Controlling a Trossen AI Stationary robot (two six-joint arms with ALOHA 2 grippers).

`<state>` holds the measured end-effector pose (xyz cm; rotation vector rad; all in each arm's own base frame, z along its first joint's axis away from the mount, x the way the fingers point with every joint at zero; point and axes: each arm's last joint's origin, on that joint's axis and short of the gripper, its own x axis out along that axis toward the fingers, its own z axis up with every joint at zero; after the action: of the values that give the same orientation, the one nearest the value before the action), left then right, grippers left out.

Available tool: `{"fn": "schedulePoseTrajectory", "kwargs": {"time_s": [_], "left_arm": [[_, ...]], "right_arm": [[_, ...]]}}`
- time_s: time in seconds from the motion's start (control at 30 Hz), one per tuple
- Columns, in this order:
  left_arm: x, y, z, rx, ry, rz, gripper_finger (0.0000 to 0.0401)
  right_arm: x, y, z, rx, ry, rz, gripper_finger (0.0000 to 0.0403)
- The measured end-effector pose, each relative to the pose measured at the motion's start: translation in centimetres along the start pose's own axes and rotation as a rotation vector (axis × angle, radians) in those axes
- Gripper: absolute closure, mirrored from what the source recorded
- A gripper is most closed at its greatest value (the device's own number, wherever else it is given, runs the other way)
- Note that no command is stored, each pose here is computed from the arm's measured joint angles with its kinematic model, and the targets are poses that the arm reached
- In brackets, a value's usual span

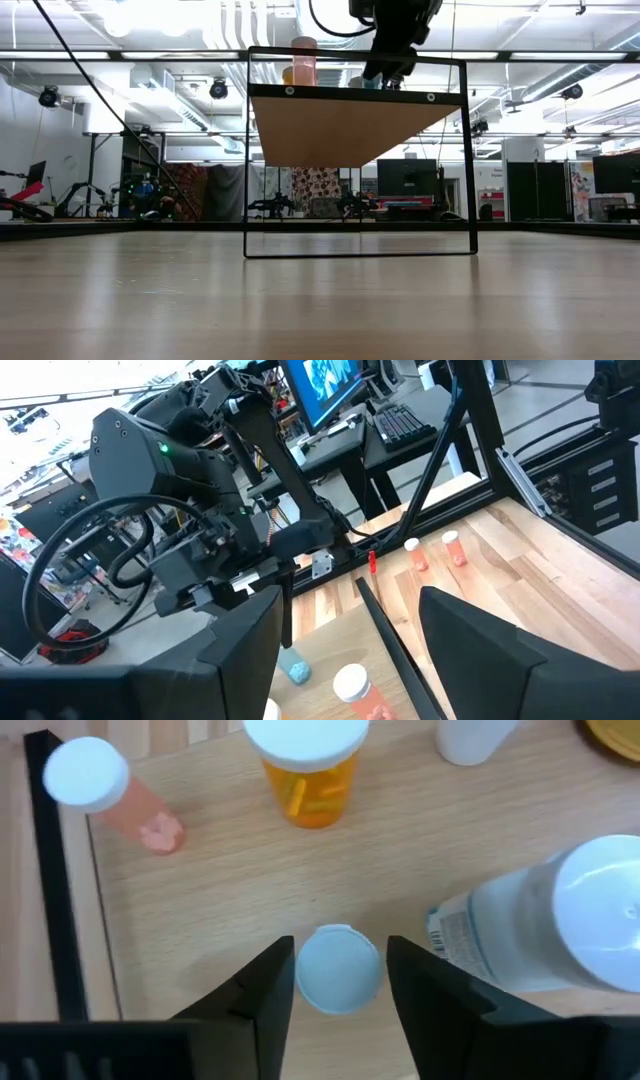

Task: Pick and place medicine bottles onto shelf by color
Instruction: Put the blue pill bottle on the shelf, then adjust the yellow pill bottle

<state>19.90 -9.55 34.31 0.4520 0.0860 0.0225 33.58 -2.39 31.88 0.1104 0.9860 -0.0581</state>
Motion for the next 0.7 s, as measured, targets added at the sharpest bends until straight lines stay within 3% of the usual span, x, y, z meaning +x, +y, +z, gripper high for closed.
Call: {"fn": "schedulePoseTrajectory", "kwargs": {"time_s": [0.4,0.7], "left_arm": [[0.0,0.0,0.0,-0.005,0.000,0.000,0.0182],[0.1,-0.1,0.0,-0.009,0.000,-0.001,0.0182]], "right_arm": [[-0.6,0.0,0.0,-0.006,-0.007,-0.015,0.0190],[-4.0,0.7,1.0,0.063,-0.028,0.002,0.0170]]}}
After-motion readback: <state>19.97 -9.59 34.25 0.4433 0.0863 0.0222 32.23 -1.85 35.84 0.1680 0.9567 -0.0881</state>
